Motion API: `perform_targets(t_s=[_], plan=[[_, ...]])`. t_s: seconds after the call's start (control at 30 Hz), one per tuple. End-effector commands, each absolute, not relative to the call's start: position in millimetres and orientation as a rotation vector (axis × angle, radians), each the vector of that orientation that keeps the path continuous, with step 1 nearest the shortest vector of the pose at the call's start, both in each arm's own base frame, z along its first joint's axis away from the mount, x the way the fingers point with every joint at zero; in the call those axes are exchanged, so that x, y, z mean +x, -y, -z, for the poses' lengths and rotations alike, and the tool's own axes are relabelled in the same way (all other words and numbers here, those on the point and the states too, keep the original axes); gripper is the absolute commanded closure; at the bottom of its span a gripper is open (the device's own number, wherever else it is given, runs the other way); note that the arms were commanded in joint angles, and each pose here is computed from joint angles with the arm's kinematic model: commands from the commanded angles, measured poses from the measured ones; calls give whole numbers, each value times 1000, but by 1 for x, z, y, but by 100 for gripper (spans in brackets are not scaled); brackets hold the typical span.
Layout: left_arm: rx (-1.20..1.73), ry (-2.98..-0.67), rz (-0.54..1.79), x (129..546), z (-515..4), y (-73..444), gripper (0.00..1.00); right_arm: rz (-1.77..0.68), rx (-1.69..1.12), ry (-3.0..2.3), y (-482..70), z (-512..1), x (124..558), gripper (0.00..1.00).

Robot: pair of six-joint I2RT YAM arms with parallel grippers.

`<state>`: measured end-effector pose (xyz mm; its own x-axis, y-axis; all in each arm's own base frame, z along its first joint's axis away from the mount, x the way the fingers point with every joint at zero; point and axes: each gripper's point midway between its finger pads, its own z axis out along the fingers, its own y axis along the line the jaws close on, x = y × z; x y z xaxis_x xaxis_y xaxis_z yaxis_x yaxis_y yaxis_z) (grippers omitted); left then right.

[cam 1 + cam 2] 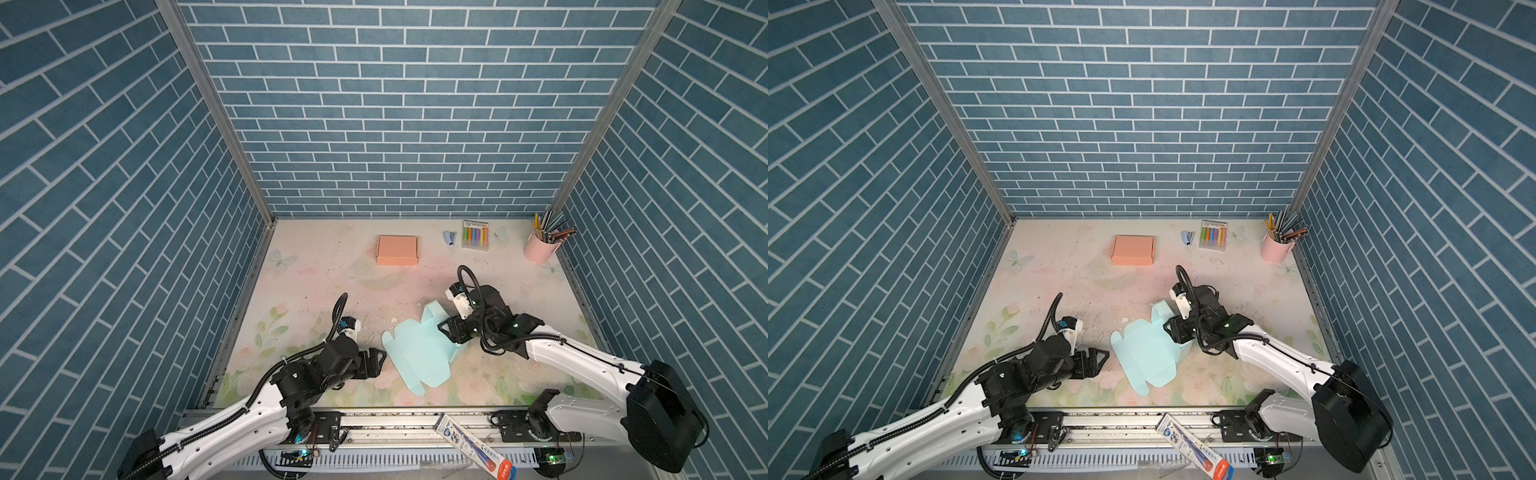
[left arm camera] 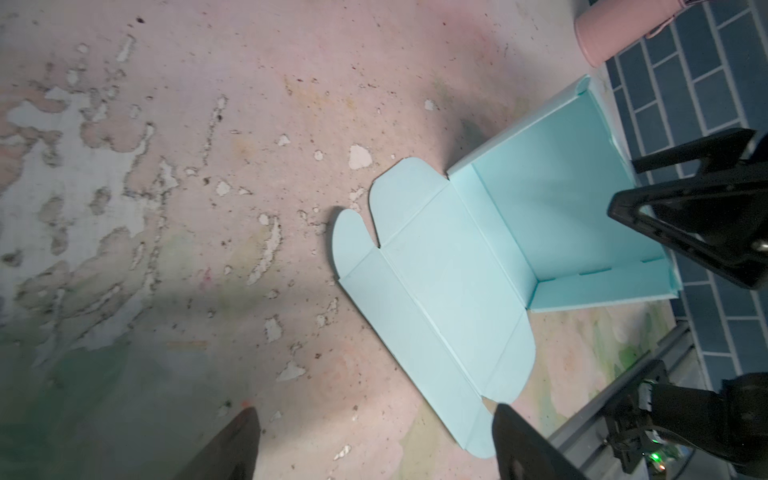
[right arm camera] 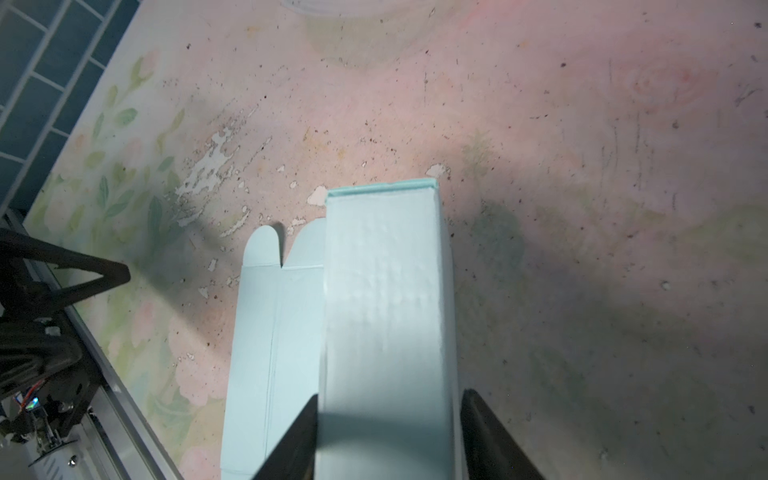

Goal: Fold the paper box

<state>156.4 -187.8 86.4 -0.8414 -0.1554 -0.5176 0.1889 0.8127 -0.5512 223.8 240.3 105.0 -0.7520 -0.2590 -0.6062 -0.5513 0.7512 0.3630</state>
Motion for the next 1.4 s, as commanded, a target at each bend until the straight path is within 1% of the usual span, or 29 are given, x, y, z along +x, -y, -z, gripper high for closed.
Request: perform_targets(t_s=[0.0, 0.13, 0.27, 0.37, 0.57, 0.7, 0.8, 0.93, 1.07, 1.17, 1.27, 1.37], plan=[[-23, -2421, 939, 156, -86, 201, 12, -845, -546, -2379, -239, -114, 227, 48], [-52, -2407, 992, 158, -88, 208, 12, -890, -482, -2387, -226, -107, 233, 48], [-65, -2388, 1105, 159, -87, 225, 12, -961, -400, -2375, -213, -104, 238, 48], [-51, -2407, 1110, 160, -82, 234, 12, -1006, -369, -2353, -208, -107, 241, 47], [-59, -2381, 1156, 170, -84, 257, 12, -1004, -383, -2348, -205, -106, 240, 47], [-125, -2313, 1239, 181, -93, 279, 19, -1017, -393, -2335, -205, -108, 238, 46], [-193, -2332, 1210, 187, -81, 283, 25, -1005, -392, -2330, -203, -109, 238, 46], [-280, -2318, 1258, 186, -70, 283, 26, -1004, -387, -2333, -201, -107, 237, 46], [-255, -2332, 1211, 188, -72, 291, 27, -1025, -385, -2324, -202, -107, 236, 46], [-291, -2312, 1248, 188, -73, 294, 27, -1027, -385, -2324, -203, -107, 236, 46], [-349, -2284, 1239, 193, -71, 291, 30, -1028, -387, -2316, -203, -110, 236, 46], [-386, -2242, 1274, 197, -76, 296, 36, -1022, -383, -2315, -201, -110, 236, 46]])
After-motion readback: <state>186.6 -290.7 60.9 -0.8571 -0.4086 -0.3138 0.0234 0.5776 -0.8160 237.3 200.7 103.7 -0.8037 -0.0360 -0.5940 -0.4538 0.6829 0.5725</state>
